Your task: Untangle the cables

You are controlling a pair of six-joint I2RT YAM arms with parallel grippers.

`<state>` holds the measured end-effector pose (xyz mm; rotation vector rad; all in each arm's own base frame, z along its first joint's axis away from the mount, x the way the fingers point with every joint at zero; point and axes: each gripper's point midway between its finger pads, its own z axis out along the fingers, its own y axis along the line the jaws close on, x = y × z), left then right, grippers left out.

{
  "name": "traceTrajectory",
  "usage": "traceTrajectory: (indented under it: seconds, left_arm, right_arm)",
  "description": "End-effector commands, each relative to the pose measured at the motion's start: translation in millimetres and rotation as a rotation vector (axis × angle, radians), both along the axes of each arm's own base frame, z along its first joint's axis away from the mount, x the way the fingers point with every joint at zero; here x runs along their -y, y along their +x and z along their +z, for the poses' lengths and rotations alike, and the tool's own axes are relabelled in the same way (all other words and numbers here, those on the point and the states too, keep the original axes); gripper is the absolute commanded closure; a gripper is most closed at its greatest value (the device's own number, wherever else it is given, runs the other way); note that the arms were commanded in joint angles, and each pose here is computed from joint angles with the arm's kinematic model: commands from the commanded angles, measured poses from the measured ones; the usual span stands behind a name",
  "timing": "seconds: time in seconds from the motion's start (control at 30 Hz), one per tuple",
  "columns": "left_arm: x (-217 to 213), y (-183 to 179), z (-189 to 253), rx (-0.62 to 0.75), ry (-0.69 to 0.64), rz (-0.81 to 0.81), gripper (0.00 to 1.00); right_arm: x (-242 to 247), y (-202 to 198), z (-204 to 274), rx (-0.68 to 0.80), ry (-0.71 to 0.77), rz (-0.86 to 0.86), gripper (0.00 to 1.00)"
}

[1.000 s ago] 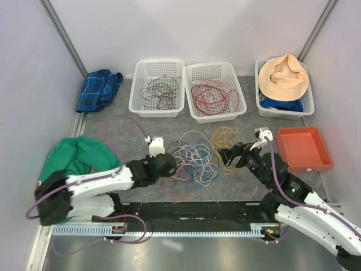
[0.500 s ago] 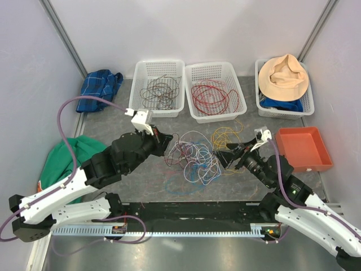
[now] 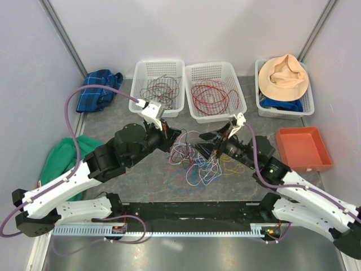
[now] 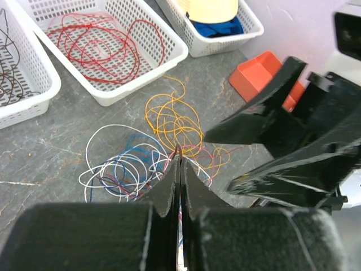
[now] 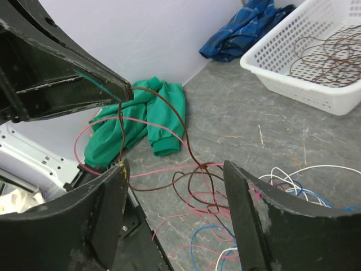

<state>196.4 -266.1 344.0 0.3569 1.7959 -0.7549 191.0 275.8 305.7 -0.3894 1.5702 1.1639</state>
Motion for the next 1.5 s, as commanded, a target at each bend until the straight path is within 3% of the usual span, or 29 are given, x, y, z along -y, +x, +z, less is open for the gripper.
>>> traceTrajectory:
  seconds: [0.0,0.27,0.37,0.5,0.57,0.6,0.67,0.73,0.87,0.97,1.13,1.27,1.3,1.47]
  left_arm:
    - [7.3,-1.0,20.0,0.057,-0.007,-0.044,0.98]
    - [10.2,-3.1,20.9,0.049,-0.017,-0.059,0.98]
    - [10.9,-4.5,21.4,0.046,-0.023,-0.065,0.98]
    - [6.1,-4.8,18.7,0.046,-0.024,-0.053,0.98]
    - [1.7,-4.6,14.9,0.043,-0.019,-0.037,0.98]
    - [-1.2,-4.2,14.6,0.039,-0.024,-0.024,0.74]
    - [-16.7,1.5,12.2,0.038,-0.029,0.056,0.46]
    - [-29.4,5.4,3.8,0.026,-0.036,0.121,0.01]
    - [-74.3,9.1,4.9,0.051,-0.103,0.289,0.0]
    - [-87.5,4.8,6.4,0.082,-0.176,0.306,0.0]
    - [-49.1,-15.1,15.3,0.241,-0.335,0.056,0.01]
    - [-8.3,-34.8,5.4,0.281,-0.408,-0.158,0.01]
    - [2.5,-32.5,-11.9,0.26,-0.384,-0.176,0.0]
    - [17.5,-29.3,-4.1,0.312,-0.464,-0.198,0.0]
  right_arm:
    - [-20.8,1.0,37.2,0.105,0.077,0.077,0.33]
    - [-38.6,17.4,37.6,0.118,0.083,0.07,0.54]
    - [-41.3,24.0,37.4,0.116,0.081,0.052,0.69]
    - [-32.9,29.3,40.4,0.123,0.058,-0.004,0.99]
    - [-22.8,35.2,52.1,0.146,0.05,-0.065,1.0]
    - [-14.4,34.6,55.9,0.147,0.034,-0.091,1.0]
    - [-0.9,36.8,79.2,0.182,0.033,-0.15,1.0]
    - [16.3,42.9,85.3,0.165,-0.009,-0.236,1.0]
    - [41.8,43.2,125.6,0.19,-0.028,-0.33,1.0]
    - [51.1,44.0,146.1,0.202,-0.042,-0.366,1.0]
    - [45.7,40.6,165.0,0.182,-0.031,-0.334,1.0]
    - [34.8,33.0,183.5,0.163,0.014,-0.267,1.0]
    - [31.9,31.0,186.5,0.157,0.023,-0.25,1.0]
    - [24.2,21.9,192.6,0.124,0.047,-0.186,1.0]
